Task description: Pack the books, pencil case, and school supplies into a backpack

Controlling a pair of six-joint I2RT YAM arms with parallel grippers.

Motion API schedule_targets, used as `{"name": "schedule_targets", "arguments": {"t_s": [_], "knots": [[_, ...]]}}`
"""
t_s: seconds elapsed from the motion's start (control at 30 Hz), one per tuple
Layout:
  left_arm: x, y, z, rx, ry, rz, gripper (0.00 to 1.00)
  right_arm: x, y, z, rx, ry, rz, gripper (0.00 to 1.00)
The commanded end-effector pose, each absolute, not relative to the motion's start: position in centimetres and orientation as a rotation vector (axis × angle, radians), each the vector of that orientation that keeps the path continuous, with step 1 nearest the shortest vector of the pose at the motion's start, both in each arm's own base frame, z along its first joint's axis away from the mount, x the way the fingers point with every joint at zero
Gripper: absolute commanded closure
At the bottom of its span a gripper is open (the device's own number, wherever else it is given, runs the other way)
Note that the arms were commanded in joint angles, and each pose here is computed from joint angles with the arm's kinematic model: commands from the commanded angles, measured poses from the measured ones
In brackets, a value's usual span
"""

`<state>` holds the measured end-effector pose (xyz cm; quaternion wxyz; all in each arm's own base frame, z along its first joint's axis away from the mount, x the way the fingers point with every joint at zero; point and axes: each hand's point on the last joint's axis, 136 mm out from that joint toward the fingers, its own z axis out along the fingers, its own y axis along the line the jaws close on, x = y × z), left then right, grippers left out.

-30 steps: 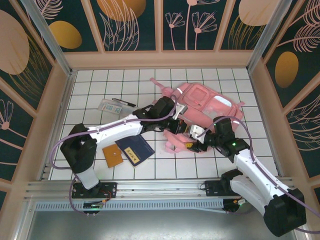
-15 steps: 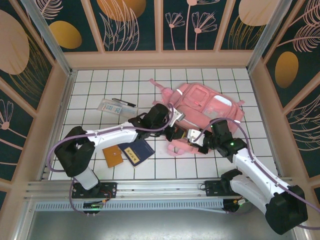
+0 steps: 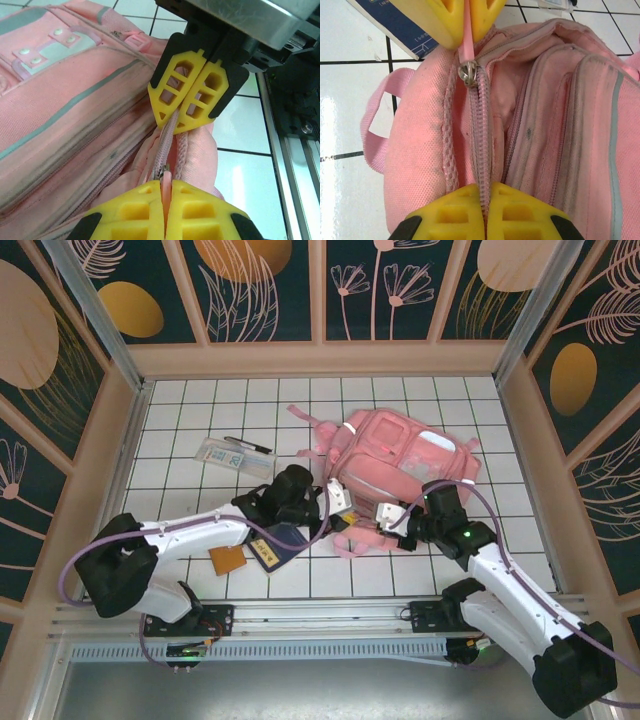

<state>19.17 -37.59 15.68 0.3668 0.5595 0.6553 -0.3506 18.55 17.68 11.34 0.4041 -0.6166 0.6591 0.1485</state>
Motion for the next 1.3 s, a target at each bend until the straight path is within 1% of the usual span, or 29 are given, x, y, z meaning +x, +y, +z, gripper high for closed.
{"name": "schedule_targets", "arguments": {"t_s": [0.0, 0.07, 0.13, 0.2, 0.3, 0.4, 0.47, 0.5, 0.6, 0.7, 0.8, 0.83, 0.87, 0.9, 0.93, 1.0, 1.03, 1.07, 1.13, 1.17, 1.2, 1.27], "knots": [[19.6, -38.1, 19.1, 1.436, 1.644, -1.004, 1.00, 18.8, 13.6, 7.8, -1.512, 1.952, 0.237, 1.00], [18.2, -38.3, 19.7, 1.427, 1.594, -1.120, 1.00, 18.5, 14.2, 8.1, -1.539, 1.928, 0.280, 1.00], [17.0, -37.5, 19.3, 1.490, 1.489, -1.098, 1.00, 17.4, 14.5, 7.6, -1.633, 1.894, 0.319, 1.00], [16.8, -36.3, 17.6, 1.607, 1.409, -0.950, 1.00, 17.3, 14.0, 6.7, -1.681, 1.909, 0.292, 1.00], [17.9, -34.5, 14.2, 1.803, 1.363, -0.671, 1.00, 16.2, 13.3, 5.9, -1.765, 1.949, 0.303, 1.00], [20.8, -33.4, 12.0, 1.917, 1.404, -0.417, 1.00, 14.9, 13.5, 6.1, -1.821, 1.983, 0.400, 1.00], [22.7, -33.2, 12.0, 1.960, 1.402, -0.281, 1.00, 14.4, 13.8, 7.5, -1.841, 2.016, 0.469, 1.00], [23.1, -32.8, 11.3, 2.004, 1.387, -0.222, 1.00, 14.3, 13.7, 8.1, -1.857, 2.034, 0.478, 1.00], [24.6, -32.3, 11.5, 2.055, 1.258, -0.052, 1.00, 14.1, 12.0, 8.4, -1.933, 2.082, 0.380, 1.00], [25.5, -31.0, 10.7, 2.115, 1.154, 0.126, 1.00, 14.1, 9.5, 7.0, -1.973, 2.146, 0.221, 1.00], [25.8, -30.0, 10.7, 2.137, 1.059, 0.239, 1.00, 14.2, 8.4, 5.8, -1.935, 2.180, 0.136, 1.00], [25.9, -29.9, 10.9, 2.133, 1.041, 0.259, 1.00, 14.4, 8.6, 6.0, -1.865, 2.214, 0.146, 0.95], [26.0, -29.8, 11.2, 2.118, 1.032, 0.274, 1.00, 14.4, 9.4, 6.7, -1.810, 2.237, 0.209, 0.78], [25.9, -29.7, 11.2, 2.115, 1.023, 0.280, 1.00, 14.4, 10.4, 7.9, -1.764, 2.239, 0.287, 0.66], [25.8, -29.7, 11.4, 2.108, 1.013, 0.278, 1.00, 14.7, 11.9, 9.7, -1.687, 2.224, 0.392, 0.58], [25.5, -30.1, 11.8, 2.085, 1.004, 0.247, 1.00, 15.2, 15.2, 14.1, -1.560, 2.093, 0.595, 0.45], [25.1, -30.4, 12.1, 2.074, 0.993, 0.217, 1.00, 15.9, 16.7, 16.5, -1.470, 2.013, 0.667, 0.33], [24.9, -30.6, 12.2, 2.068, 0.986, 0.188, 1.00, 16.8, 18.0, 18.5, -1.370, 1.947, 0.721, 0.27], [24.6, -31.0, 12.3, 2.071, 0.985, 0.147, 1.00, 19.3, 20.1, 21.2, -1.195, 1.834, 0.774, 0.26], [24.5, -31.3, 12.3, 2.074, 0.992, 0.131, 1.00, 20.3, 21.0, 21.8, -1.139, 1.796, 0.788, 0.26], [24.5, -31.5, 12.4, 2.071, 1.000, 0.115, 1.00, 21.0, 21.6, 21.7, -1.105, 1.789, 0.788, 0.26], [24.5, -32.1, 13.2, 2.031, 1.011, 0.073, 1.00, 21.5, 22.7, 20.1, -1.143, 1.807, 0.787, 0.27]]}}
